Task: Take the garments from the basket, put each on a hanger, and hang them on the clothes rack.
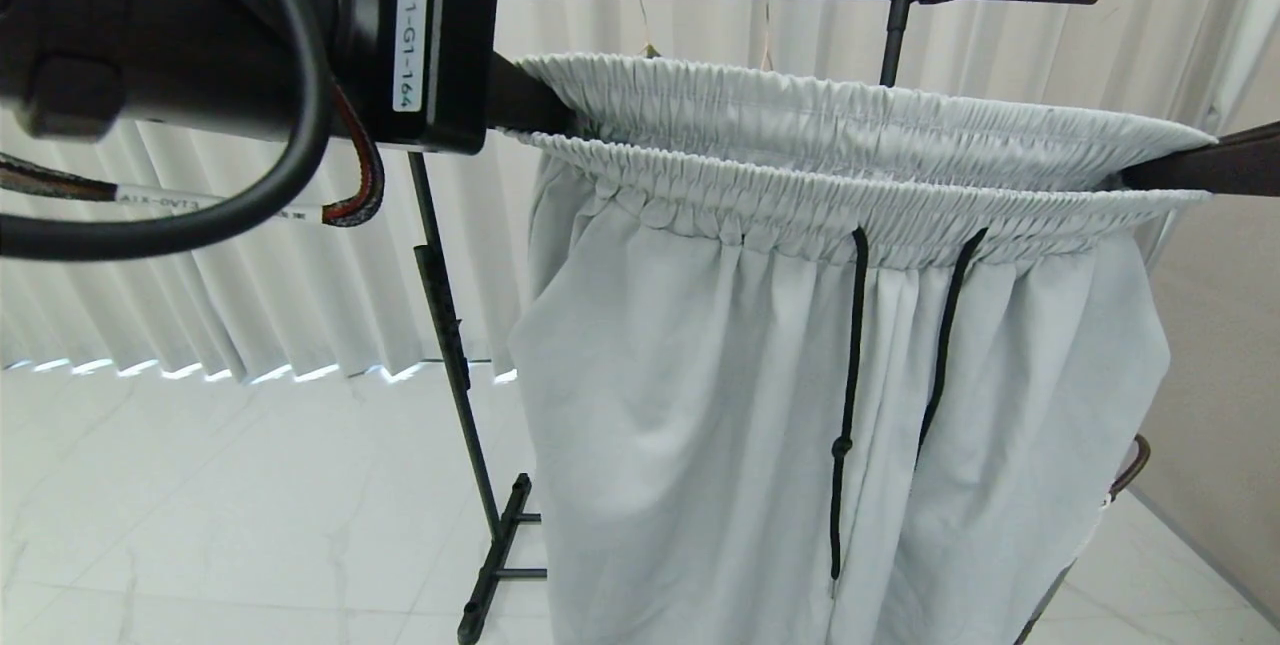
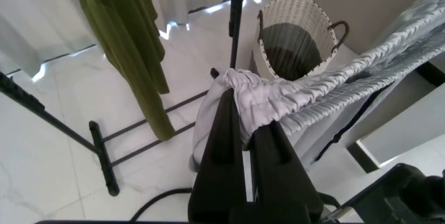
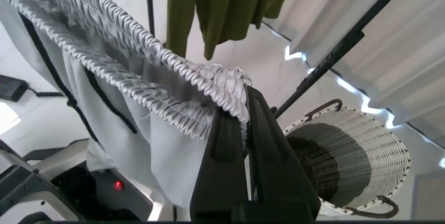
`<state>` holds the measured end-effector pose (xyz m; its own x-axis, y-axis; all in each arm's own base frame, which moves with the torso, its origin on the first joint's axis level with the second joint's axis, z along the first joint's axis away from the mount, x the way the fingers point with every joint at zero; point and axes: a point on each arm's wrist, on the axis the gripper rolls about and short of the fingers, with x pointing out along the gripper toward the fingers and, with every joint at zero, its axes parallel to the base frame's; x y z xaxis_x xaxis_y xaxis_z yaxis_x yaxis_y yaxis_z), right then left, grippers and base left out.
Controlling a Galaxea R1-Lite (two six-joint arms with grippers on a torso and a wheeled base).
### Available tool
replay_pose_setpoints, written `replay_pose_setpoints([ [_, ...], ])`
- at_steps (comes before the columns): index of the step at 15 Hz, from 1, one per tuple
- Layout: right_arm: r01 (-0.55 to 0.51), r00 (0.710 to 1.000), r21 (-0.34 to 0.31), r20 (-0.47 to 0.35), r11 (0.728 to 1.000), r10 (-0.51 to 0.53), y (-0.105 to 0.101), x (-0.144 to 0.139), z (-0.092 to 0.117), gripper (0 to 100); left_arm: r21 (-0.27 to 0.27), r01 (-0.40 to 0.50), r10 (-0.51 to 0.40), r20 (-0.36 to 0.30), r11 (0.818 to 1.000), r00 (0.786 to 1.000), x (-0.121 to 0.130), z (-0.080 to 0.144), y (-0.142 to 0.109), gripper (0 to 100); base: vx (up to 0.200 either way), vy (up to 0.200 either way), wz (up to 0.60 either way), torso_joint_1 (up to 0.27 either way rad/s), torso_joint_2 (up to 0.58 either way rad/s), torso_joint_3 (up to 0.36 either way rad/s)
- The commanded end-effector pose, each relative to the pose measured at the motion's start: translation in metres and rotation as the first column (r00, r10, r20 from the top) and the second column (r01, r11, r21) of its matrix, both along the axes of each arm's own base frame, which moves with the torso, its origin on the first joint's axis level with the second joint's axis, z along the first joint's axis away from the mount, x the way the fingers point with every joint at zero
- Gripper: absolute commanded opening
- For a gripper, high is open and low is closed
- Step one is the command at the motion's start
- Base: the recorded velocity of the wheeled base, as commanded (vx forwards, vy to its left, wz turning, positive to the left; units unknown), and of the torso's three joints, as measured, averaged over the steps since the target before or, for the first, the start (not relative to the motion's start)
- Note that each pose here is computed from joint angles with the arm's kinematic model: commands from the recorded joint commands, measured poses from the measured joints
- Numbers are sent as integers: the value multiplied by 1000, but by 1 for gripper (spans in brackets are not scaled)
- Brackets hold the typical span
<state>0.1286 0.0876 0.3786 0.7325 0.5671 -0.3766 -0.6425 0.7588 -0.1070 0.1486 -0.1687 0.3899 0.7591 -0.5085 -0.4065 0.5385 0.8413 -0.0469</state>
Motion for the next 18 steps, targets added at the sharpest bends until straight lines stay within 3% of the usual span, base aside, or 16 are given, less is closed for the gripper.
replay_pose_setpoints([
  [1, -3, 1000, -2, -4, 1000, 3, 1, 1, -1, 0, 0, 1, -1, -2, 1000, 1000, 0, 0, 0, 0, 0, 0, 0, 0, 0, 0],
  [7, -3, 1000, -4, -4, 1000, 3, 0, 0, -1, 0, -3, 8, -8, 3, 1000, 1000, -2, 1, 0, 0, 0, 0, 0, 0, 0, 0],
  [8, -8, 1000, -6, -8, 1000, 8, 0, -1, -1, 100, -2, 8, -8, 2, 1000, 1000, -2, 1, 0, 0, 0, 0, 0, 0, 0, 0],
  [12, -106, 994, -9, -19, 994, 106, 3, -20, -8, 100, 6, -9, 9, 4, 1000, 1000, 0, 0, -1, 0, 0, 0, 0, 0, 0, 0],
  [15, -175, 984, 21, -24, 984, 175, -2, -30, -8, 100, 53, -118, 117, 22, 992, 993, 8, -6, 1, 0, 0, 0, 0, 0, 0, 0],
  [17, -3, 999, -27, -36, 1000, 2, -12, -17, -15, 100, 91, -174, 173, 21, 981, 985, 12, -14, 5, 0, 0, 0, 0, 0, 0, 0],
  [18, 148, 988, -90, -39, 985, -152, -19, -10, -22, 100, 102, -218, 216, 27, 971, 976, 17, -16, 9, 0, 0, 0, 0, 0, 0, 0],
])
